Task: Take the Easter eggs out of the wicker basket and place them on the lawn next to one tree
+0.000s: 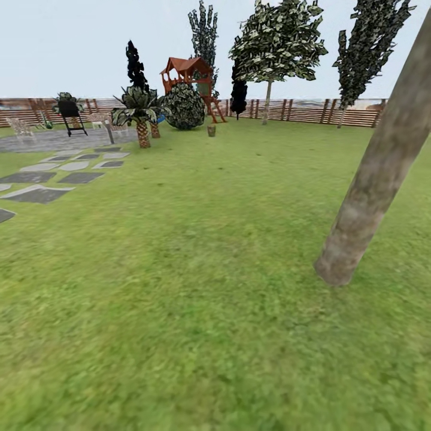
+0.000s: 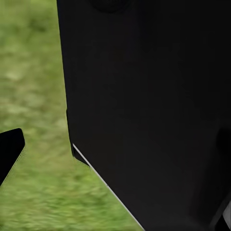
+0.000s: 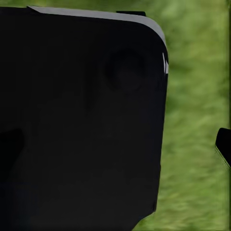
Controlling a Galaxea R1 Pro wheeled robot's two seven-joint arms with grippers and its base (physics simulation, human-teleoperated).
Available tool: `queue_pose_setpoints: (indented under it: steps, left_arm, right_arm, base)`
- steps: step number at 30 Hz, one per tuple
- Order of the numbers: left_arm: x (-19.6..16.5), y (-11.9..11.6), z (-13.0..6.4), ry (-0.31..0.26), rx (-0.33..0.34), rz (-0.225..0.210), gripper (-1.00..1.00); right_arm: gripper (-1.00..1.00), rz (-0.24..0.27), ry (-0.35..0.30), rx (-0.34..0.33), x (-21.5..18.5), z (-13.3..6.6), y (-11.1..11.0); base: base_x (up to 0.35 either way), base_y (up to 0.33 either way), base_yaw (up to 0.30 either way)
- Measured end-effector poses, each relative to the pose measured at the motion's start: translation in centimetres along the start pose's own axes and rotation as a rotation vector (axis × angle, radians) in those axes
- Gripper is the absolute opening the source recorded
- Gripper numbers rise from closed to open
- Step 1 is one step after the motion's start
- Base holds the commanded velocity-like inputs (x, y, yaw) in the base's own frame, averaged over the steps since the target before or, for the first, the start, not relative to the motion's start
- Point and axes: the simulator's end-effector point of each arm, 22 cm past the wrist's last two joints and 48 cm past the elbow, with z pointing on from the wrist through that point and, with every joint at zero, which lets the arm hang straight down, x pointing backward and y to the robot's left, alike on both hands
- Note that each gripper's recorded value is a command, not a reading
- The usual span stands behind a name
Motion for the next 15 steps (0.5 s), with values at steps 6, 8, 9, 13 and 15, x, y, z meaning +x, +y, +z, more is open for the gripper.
queue_pose_setpoints:
  steps: [6, 8, 9, 13, 15]
  left_arm:
    - [0.02, 0.02, 0.00, 0.000, -0.001, 0.000, 1.00]
    - [0.01, 0.01, 0.00, 0.000, -0.001, 0.000, 1.00]
    - [-0.01, 0.02, 0.00, 0.000, -0.001, 0.000, 1.00]
    - [-0.02, 0.01, 0.00, 0.000, -0.001, 0.000, 1.00]
    - [-0.04, 0.01, 0.00, 0.000, -0.001, 0.000, 1.00]
  right_arm:
    - [1.00, 0.000, 0.000, 0.000, 0.00, 0.00, -0.03]
    - [1.00, 0.000, 0.000, 0.000, 0.00, 0.00, -0.01]
    - [1.00, 0.000, 0.000, 0.000, 0.00, 0.00, -0.02]
    - [1.00, 0.000, 0.000, 0.000, 0.00, 0.00, -0.01]
    - [1.00, 0.000, 0.000, 0.000, 0.00, 0.00, -0.01]
  base:
    - [0.340, 0.000, 0.000]
    - [0.340, 0.000, 0.000]
    - [0.339, 0.000, 0.000]
    - [0.339, 0.000, 0.000]
    - [0.340, 0.000, 0.000]
